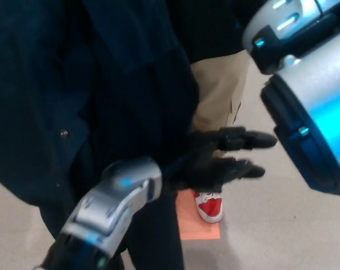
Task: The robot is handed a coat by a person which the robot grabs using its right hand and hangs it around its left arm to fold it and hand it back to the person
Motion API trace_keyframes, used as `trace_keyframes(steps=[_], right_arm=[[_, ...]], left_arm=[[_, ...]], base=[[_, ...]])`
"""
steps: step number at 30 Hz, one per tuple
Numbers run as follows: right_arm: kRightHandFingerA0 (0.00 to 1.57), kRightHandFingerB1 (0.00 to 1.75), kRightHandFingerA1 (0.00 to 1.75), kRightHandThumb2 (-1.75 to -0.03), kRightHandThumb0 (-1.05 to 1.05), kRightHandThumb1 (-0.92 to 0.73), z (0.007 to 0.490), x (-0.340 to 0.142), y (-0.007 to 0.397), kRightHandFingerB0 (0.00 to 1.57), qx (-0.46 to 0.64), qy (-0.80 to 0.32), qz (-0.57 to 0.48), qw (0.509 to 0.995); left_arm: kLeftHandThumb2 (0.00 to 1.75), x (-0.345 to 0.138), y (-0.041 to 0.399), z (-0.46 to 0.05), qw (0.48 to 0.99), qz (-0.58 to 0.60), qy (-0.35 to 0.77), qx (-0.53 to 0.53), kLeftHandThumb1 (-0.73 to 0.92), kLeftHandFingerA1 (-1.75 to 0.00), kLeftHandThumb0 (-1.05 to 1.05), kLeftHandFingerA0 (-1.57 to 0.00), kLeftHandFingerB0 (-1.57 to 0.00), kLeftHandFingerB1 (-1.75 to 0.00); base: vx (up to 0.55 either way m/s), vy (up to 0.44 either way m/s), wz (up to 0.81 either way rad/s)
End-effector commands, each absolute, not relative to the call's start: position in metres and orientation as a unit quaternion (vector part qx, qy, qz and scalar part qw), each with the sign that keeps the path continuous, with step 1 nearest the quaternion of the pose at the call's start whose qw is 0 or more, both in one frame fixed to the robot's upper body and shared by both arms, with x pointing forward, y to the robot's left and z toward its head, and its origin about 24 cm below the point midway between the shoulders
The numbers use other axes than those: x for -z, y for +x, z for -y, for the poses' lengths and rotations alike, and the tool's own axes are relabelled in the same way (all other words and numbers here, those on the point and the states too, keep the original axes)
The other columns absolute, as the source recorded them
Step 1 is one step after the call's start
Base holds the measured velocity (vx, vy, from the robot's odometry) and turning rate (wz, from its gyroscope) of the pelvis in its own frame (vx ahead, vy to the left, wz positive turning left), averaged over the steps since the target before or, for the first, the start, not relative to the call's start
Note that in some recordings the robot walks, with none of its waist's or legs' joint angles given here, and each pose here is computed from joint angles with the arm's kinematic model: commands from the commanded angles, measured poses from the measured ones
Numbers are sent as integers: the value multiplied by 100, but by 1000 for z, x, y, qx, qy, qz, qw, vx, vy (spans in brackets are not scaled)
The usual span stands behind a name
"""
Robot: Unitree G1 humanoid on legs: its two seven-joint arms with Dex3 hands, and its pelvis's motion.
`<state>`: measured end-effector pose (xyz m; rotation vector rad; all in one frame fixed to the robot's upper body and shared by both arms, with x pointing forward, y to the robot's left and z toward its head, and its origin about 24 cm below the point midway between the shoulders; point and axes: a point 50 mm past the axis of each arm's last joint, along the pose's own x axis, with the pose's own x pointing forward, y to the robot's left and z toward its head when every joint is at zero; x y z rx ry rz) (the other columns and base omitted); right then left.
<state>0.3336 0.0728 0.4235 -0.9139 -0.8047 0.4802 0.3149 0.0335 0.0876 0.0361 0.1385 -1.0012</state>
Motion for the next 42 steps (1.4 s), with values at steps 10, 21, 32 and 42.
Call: trace_keyframes(steps=[10,21,32,42], right_arm=[[121,79,79,-66,-39,-85,-83,-476,285,98,-302,-321,459,771],[121,81,68,-67,-40,-87,-37,-514,273,111,-282,-281,489,776],[130,89,74,-67,-38,-90,29,-507,288,119,-276,-268,481,788],[121,106,99,-110,-35,-73,107,-450,310,111,-215,-278,412,841]], left_arm=[[102,-90,374,-52,935,-82,91,334,69,-44,-85,-9,-11,-42],[104,-114,405,-123,972,-54,122,195,67,-43,-79,-7,-4,-38],[68,-140,410,-197,989,-30,110,99,89,-28,-75,-12,-13,-27],[101,-153,408,-224,993,-14,86,75,67,-44,-75,-5,-3,-35]], base=[[0,0,0],[0,0,0],[0,0,0],[0,0,0]])
